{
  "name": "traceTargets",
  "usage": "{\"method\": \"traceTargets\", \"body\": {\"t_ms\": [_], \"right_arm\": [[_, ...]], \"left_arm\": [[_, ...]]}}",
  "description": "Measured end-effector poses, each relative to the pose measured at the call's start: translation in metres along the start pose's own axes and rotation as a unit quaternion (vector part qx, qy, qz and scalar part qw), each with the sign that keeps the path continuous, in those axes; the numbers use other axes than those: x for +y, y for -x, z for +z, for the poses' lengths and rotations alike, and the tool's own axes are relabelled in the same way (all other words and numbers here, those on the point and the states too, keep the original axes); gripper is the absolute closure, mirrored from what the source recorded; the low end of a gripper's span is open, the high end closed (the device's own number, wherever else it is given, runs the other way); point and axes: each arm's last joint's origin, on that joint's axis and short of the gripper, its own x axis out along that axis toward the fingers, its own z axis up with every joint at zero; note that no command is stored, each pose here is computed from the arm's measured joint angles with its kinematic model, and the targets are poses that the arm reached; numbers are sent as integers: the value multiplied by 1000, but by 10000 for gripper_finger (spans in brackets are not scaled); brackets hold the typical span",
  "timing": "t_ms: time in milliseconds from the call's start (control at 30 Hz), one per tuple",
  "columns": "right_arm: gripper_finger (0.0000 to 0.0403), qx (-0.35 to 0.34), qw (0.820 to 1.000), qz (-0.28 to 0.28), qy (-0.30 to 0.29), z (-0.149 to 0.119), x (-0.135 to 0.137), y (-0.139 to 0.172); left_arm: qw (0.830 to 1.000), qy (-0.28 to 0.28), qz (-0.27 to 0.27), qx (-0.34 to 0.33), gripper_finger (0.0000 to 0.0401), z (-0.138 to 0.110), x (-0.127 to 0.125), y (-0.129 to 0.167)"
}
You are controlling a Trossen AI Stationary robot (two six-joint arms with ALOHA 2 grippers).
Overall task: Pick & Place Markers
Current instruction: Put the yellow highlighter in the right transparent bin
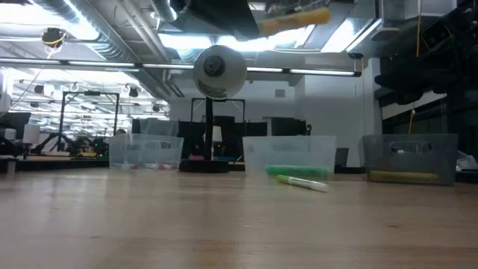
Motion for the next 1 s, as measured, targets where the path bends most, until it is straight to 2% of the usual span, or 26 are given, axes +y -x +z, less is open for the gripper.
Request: {"method": "traceTargets", "body": {"t_ms": [133,300,533,767,1000], "right_arm": [[209,0,1000,0,0,0,0,0],[209,0,1000,0,0,0,0,0],[209,0,1000,0,0,0,0,0],[209,0,1000,0,0,0,0,0],[209,0,1000,0,0,0,0,0]], "left_arm": [[999,15,-18,25,330,9,18,-14],[999,21,-5,28,328,22,45,-24],[999,35,0,3,329,42,78,-18],[998,42,-5,-38,328,57,95,-3],[998,35,30,-44,327,62,114,-5]]}}
